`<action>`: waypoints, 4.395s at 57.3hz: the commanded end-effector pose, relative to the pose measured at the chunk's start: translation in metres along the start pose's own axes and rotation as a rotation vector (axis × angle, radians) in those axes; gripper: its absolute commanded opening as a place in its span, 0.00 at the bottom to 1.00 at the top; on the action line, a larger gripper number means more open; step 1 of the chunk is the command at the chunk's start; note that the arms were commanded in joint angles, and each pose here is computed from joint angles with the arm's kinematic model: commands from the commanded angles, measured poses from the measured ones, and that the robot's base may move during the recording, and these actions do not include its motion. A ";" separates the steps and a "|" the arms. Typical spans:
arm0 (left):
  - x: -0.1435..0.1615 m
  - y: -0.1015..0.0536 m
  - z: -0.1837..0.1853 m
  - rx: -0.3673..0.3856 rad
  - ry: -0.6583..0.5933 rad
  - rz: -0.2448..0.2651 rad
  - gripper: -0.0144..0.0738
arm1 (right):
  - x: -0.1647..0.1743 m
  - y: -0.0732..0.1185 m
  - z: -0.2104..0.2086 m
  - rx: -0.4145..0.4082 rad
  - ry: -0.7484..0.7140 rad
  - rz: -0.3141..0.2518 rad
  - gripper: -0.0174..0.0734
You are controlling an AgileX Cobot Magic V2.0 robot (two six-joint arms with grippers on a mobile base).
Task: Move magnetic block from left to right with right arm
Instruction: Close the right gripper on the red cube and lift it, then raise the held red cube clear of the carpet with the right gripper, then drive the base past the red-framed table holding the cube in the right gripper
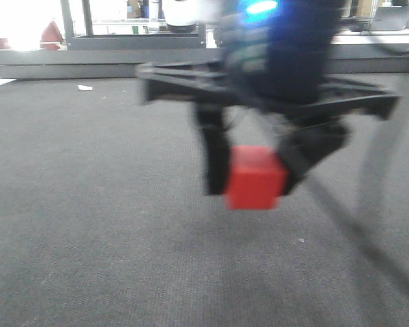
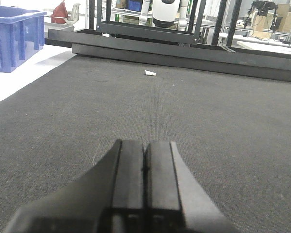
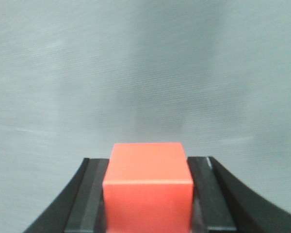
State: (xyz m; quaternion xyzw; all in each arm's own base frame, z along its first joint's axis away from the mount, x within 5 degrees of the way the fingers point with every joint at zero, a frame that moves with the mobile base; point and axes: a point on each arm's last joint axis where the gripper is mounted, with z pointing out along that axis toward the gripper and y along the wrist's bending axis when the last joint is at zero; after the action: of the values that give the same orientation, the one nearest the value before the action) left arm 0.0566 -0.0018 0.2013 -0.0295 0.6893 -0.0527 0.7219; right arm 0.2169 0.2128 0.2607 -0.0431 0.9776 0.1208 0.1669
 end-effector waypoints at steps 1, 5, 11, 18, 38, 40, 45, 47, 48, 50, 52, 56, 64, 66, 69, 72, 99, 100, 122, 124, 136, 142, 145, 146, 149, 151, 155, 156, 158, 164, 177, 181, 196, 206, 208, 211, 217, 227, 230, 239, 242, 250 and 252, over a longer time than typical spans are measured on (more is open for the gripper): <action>-0.005 0.000 -0.001 0.008 -0.083 -0.002 0.02 | -0.005 -0.024 -0.026 -0.061 -0.111 -0.053 0.58; -0.005 0.000 -0.001 0.008 -0.083 -0.002 0.02 | -0.002 -0.046 -0.032 -0.048 -0.127 -0.102 0.58; -0.005 0.000 -0.001 0.008 -0.083 -0.002 0.02 | 0.002 -0.080 -0.042 -0.023 -0.173 -0.145 0.58; -0.005 0.000 -0.001 0.008 -0.083 -0.002 0.02 | 0.004 -0.115 -0.054 0.012 -0.262 -0.158 0.58; -0.005 0.000 -0.001 0.008 -0.083 -0.002 0.02 | 0.034 -0.171 -0.088 0.128 -0.650 -0.098 0.58; -0.005 0.000 -0.001 0.008 -0.083 -0.002 0.02 | 0.039 -0.171 -0.091 0.136 -0.729 -0.109 0.58; -0.005 0.000 -0.001 0.008 -0.083 -0.002 0.02 | 0.052 -0.172 -0.096 0.138 -0.841 -0.117 0.58; -0.005 0.000 -0.001 0.008 -0.083 -0.002 0.02 | 0.058 -0.172 -0.099 0.137 -0.889 -0.121 0.58; -0.005 0.000 -0.001 0.008 -0.083 -0.002 0.02 | 0.061 -0.172 -0.102 0.136 -0.914 -0.123 0.58; -0.005 0.000 -0.001 0.008 -0.083 -0.002 0.02 | 0.067 -0.172 -0.104 0.136 -0.952 -0.128 0.58; -0.005 0.000 -0.001 0.008 -0.083 -0.002 0.02 | 0.073 -0.172 -0.108 0.136 -0.991 -0.133 0.58; -0.005 0.000 -0.001 0.008 -0.083 -0.002 0.02 | 0.086 -0.172 -0.112 0.146 -1.048 -0.157 0.58; -0.005 0.000 -0.001 0.008 -0.083 -0.002 0.02 | 0.112 -0.173 -0.120 0.172 -1.149 -0.210 0.58; -0.005 0.000 -0.001 0.008 -0.083 -0.002 0.02 | 0.118 -0.173 -0.122 0.170 -1.177 -0.213 0.58; -0.005 0.000 -0.001 0.008 -0.083 -0.002 0.02 | 0.127 -0.173 -0.124 0.168 -1.214 -0.216 0.58; -0.005 0.000 -0.001 0.008 -0.083 -0.002 0.02 | 0.133 -0.173 -0.126 0.166 -1.242 -0.219 0.58; -0.005 0.000 -0.001 0.008 -0.083 -0.002 0.02 | 0.143 -0.172 -0.133 0.162 -1.295 -0.224 0.58; -0.005 0.000 -0.001 0.008 -0.083 -0.002 0.02 | 0.143 -0.172 -0.133 0.162 -1.295 -0.224 0.58; -0.005 0.000 -0.001 0.008 -0.083 -0.002 0.02 | 0.143 -0.172 -0.133 0.162 -1.295 -0.224 0.58; -0.005 0.000 -0.001 0.008 -0.083 -0.002 0.02 | 0.143 -0.172 -0.133 0.162 -1.295 -0.224 0.58; -0.005 0.000 -0.001 0.008 -0.083 -0.002 0.02 | 0.143 -0.172 -0.133 0.162 -1.295 -0.224 0.58; -0.005 0.000 -0.001 0.008 -0.083 -0.002 0.02 | 0.143 -0.172 -0.133 0.162 -1.295 -0.224 0.58; -0.005 0.000 -0.001 0.008 -0.083 -0.002 0.02 | 0.143 -0.172 -0.133 0.162 -1.295 -0.224 0.58; -0.005 0.000 -0.001 0.008 -0.083 -0.002 0.02 | 0.143 -0.172 -0.133 0.162 -1.295 -0.224 0.58; -0.005 0.000 -0.001 0.008 -0.083 -0.002 0.02 | 0.143 -0.172 -0.133 0.162 -1.295 -0.224 0.58; -0.005 0.000 -0.001 0.008 -0.083 -0.002 0.02 | 0.143 -0.172 -0.133 0.162 -1.295 -0.224 0.58; -0.005 0.000 -0.001 0.008 -0.083 -0.002 0.02 | 0.143 -0.172 -0.133 0.162 -1.295 -0.224 0.58; -0.005 0.000 -0.001 0.008 -0.083 -0.002 0.02 | 0.143 -0.172 -0.133 0.162 -1.295 -0.224 0.58; -0.005 0.000 -0.001 0.008 -0.083 -0.002 0.02 | 0.143 -0.172 -0.133 0.162 -1.295 -0.224 0.58; -0.005 0.000 -0.001 0.008 -0.083 -0.002 0.02 | 0.143 -0.172 -0.133 0.162 -1.295 -0.224 0.58; -0.005 0.000 -0.001 0.008 -0.083 -0.002 0.02 | 0.143 -0.172 -0.133 0.162 -1.295 -0.224 0.58; -0.005 0.000 -0.001 0.008 -0.083 -0.002 0.02 | 0.143 -0.172 -0.133 0.162 -1.295 -0.224 0.58; -0.005 0.000 -0.001 0.008 -0.083 -0.002 0.02 | 0.143 -0.172 -0.133 0.162 -1.295 -0.224 0.58; -0.005 0.000 -0.001 0.008 -0.083 -0.002 0.02 | 0.143 -0.172 -0.133 0.162 -1.295 -0.224 0.58; -0.005 0.000 -0.001 0.008 -0.083 -0.002 0.02 | 0.143 -0.172 -0.133 0.162 -1.295 -0.224 0.58; -0.005 0.000 -0.001 0.008 -0.083 -0.002 0.02 | 0.143 -0.172 -0.133 0.162 -1.295 -0.224 0.58; -0.005 0.000 -0.001 0.008 -0.083 -0.002 0.02 | 0.143 -0.172 -0.133 0.162 -1.295 -0.224 0.58; -0.005 0.000 -0.001 0.008 -0.083 -0.002 0.02 | 0.143 -0.172 -0.133 0.162 -1.295 -0.224 0.58; -0.005 0.000 -0.001 0.008 -0.083 -0.002 0.02 | 0.143 -0.172 -0.133 0.162 -1.295 -0.224 0.58; -0.005 0.000 -0.001 0.008 -0.083 -0.002 0.02 | 0.143 -0.172 -0.133 0.162 -1.295 -0.224 0.58; -0.005 0.000 -0.001 0.008 -0.083 -0.002 0.02 | 0.143 -0.172 -0.133 0.162 -1.295 -0.224 0.58; -0.005 0.000 -0.001 0.008 -0.083 -0.002 0.02 | 0.143 -0.172 -0.133 0.162 -1.295 -0.224 0.58; -0.005 0.000 -0.001 0.008 -0.083 -0.002 0.02 | 0.143 -0.172 -0.133 0.162 -1.295 -0.224 0.58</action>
State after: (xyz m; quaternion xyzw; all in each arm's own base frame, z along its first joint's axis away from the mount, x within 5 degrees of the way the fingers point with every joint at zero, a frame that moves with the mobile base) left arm 0.0566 -0.0018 0.2013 -0.0295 0.6893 -0.0527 0.7219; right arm 0.0627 0.0081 0.2795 -0.0514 0.7121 0.0375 0.6992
